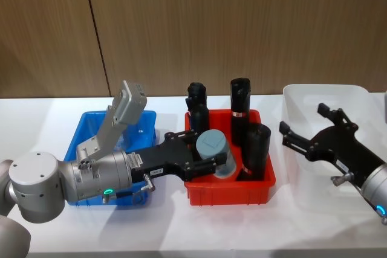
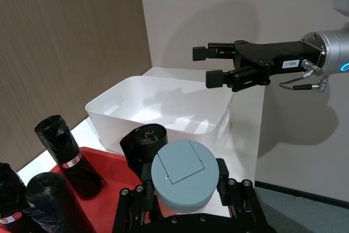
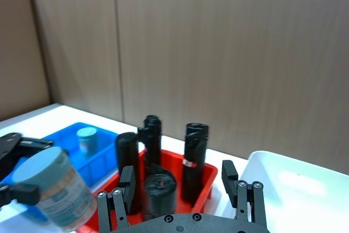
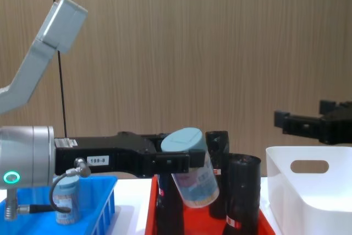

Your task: Pick the cotton swabs from the blue box and place them into the white box.

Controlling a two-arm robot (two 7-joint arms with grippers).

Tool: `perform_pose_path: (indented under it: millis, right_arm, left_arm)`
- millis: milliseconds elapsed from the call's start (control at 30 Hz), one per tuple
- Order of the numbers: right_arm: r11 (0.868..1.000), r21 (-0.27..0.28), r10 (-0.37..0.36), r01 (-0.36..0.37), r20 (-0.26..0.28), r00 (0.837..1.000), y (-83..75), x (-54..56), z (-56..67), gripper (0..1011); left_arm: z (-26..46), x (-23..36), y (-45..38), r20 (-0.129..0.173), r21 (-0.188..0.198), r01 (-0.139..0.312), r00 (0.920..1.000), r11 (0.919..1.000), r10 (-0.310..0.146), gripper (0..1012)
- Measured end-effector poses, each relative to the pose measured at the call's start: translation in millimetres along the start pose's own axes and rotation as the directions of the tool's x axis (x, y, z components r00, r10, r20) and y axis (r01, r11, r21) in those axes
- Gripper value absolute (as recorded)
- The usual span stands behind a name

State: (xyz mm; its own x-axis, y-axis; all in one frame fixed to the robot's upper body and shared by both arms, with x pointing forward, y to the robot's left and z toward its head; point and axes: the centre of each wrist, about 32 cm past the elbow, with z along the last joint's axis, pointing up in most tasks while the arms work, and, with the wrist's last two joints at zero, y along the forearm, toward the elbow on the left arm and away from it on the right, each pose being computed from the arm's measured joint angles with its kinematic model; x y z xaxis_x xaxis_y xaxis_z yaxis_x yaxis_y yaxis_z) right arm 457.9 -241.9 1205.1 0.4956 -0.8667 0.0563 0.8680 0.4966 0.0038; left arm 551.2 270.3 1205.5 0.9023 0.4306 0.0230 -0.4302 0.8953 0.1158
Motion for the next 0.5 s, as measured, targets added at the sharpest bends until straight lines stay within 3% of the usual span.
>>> perform_pose_path:
  millis: [267,500]
  right_arm:
    - [0.994,-0.041,0.101,-0.101,0.014,0.995,4.3,6.5,7.3,1001]
    - [0.977,-0.09,0.198,-0.195,0.018,0.98,9.1,13.3,13.2,1002]
  left_arm:
    - [0.1,0.2,0.0,0.001,0.0,0.001,1.0,1.0,-0.001,668]
    - [0.1,0.2,0.0,0.001,0.0,0.001,1.0,1.0,-0.001,669]
